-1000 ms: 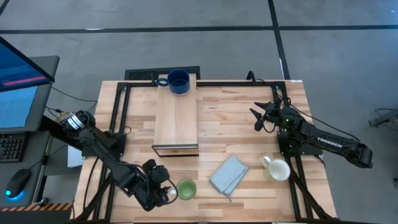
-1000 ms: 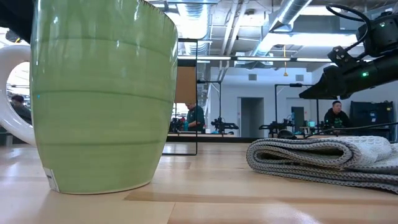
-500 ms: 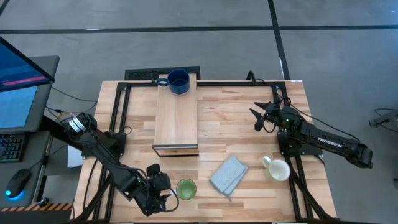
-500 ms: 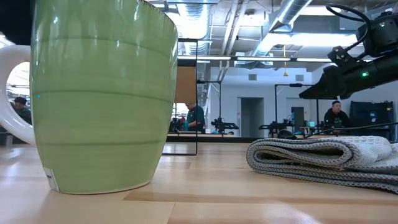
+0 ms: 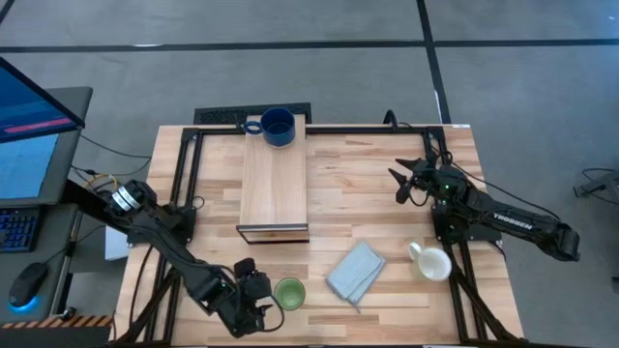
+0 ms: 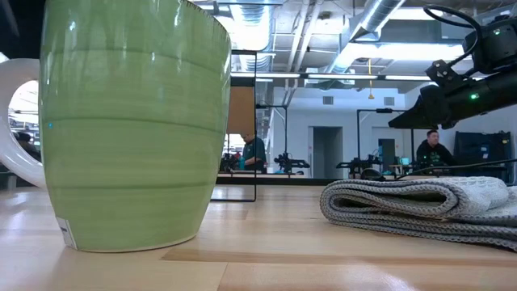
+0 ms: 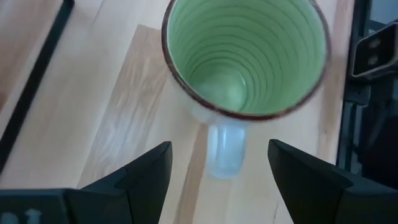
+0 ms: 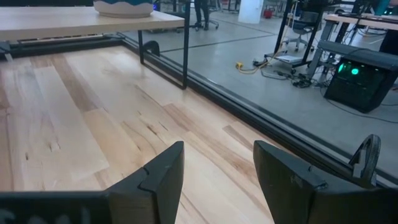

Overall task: Stack small to large cups/mugs on shelf
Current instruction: Put the white green mug on the shelf

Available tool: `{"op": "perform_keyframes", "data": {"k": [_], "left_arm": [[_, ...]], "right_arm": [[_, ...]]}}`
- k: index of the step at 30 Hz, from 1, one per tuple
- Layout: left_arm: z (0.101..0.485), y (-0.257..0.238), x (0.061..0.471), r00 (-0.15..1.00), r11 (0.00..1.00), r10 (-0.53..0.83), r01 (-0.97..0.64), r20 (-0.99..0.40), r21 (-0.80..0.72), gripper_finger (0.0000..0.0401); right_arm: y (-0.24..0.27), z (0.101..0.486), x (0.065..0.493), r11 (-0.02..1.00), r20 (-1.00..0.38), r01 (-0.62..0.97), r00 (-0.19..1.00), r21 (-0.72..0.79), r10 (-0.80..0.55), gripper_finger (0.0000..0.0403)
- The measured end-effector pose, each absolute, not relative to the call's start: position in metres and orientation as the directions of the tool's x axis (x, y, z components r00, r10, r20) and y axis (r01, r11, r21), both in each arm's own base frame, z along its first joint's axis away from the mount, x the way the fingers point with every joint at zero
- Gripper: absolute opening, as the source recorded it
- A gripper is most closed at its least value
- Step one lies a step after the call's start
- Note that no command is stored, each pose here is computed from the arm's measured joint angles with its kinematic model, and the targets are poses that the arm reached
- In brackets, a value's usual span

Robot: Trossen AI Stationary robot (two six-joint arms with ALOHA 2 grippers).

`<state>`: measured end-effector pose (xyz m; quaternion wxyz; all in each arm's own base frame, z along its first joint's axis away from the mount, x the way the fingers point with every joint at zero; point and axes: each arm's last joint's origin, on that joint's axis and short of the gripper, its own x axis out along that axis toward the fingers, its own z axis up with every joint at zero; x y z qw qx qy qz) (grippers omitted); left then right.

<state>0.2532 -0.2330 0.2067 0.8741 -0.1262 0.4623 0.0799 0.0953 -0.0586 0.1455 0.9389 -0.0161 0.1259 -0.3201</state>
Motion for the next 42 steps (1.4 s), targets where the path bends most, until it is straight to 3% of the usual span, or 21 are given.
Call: {"op": "perform_keyframes", "data": {"k": [20, 42], "left_arm": [[0.2028, -0.2315, 0.2634, 0.585, 0.942, 0.024, -0.284, -0.811, -0.178, 0.0257], [0.1952, -0.2244, 0.2590, 0.534, 0.927, 0.065, -0.346, -0.843, -0.148, 0.0257]], "right_arm": [[-0.0586, 0.1454, 0.0954, 0.795, -0.227, 0.596, 0.763, -0.111, -0.605, 0.0216], [-0.0586, 0.1455, 0.0954, 0.795, -0.227, 0.597, 0.763, -0.111, -0.605, 0.0216]]}}
